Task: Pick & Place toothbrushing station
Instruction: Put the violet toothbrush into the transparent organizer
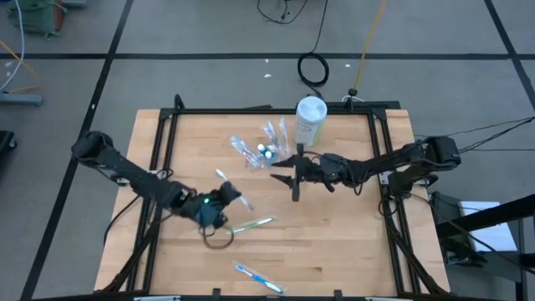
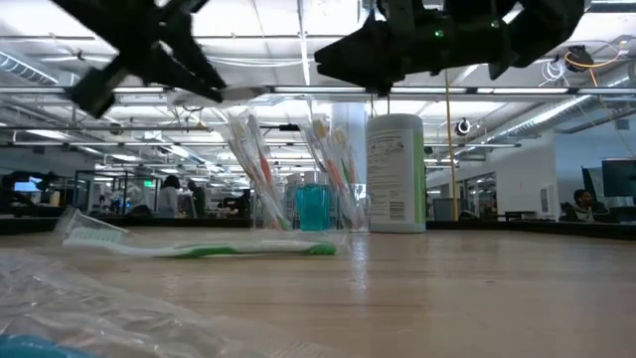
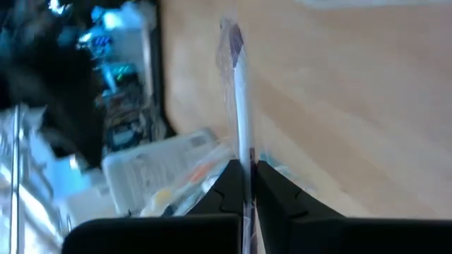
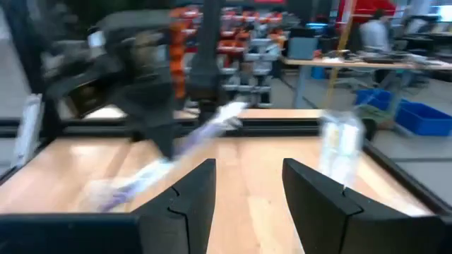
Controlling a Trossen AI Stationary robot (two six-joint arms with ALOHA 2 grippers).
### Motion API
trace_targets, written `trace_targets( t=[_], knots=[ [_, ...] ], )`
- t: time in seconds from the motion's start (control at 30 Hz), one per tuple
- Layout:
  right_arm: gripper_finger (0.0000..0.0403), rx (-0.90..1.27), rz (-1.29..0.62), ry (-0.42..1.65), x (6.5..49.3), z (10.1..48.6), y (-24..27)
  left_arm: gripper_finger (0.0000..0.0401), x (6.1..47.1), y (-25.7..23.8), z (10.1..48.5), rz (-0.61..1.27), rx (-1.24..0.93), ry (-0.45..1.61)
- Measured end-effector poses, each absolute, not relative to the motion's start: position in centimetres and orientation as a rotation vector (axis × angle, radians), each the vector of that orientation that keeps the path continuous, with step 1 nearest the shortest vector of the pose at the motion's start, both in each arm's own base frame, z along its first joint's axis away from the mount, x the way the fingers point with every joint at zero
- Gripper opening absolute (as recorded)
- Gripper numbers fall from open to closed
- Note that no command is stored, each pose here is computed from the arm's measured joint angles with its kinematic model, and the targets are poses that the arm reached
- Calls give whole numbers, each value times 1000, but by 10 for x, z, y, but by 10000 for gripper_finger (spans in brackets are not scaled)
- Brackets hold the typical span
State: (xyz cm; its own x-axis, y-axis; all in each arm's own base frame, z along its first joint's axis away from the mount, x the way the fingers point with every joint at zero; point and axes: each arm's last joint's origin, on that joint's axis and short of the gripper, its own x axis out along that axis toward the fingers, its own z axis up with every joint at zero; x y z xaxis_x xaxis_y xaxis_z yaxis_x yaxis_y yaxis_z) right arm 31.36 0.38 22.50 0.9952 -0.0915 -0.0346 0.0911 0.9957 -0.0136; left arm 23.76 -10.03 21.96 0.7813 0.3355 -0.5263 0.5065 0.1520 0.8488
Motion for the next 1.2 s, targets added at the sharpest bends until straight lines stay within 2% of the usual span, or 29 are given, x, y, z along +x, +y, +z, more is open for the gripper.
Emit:
trace_targets(
  t=[0.2, 0.4, 0.53, 0.67, 0.87, 1.03, 1.2],
  knots=[
    [155, -32, -50, 98, 325, 232, 13, 18, 253, -73, 226, 19, 1292, 719],
    [155, -115, 53, 132, 327, 232, 22, 21, 256, -62, 223, 69, 1168, 746],
    [155, -181, 68, 130, 326, 232, 26, 11, 261, -59, 227, 125, 1096, 695],
    [155, -275, 86, 121, 326, 232, 31, 18, 266, -57, 235, 194, 997, 605],
    [156, -406, 15, 78, 333, 227, 31, 21, 270, -55, 238, 156, 855, 534],
    [163, -433, 10, 78, 340, 214, 30, 13, 272, -52, 237, 144, 844, 535],
    [181, -471, -7, 79, 346, 204, 24, 22, 272, -50, 237, 154, 836, 538]
  ],
)
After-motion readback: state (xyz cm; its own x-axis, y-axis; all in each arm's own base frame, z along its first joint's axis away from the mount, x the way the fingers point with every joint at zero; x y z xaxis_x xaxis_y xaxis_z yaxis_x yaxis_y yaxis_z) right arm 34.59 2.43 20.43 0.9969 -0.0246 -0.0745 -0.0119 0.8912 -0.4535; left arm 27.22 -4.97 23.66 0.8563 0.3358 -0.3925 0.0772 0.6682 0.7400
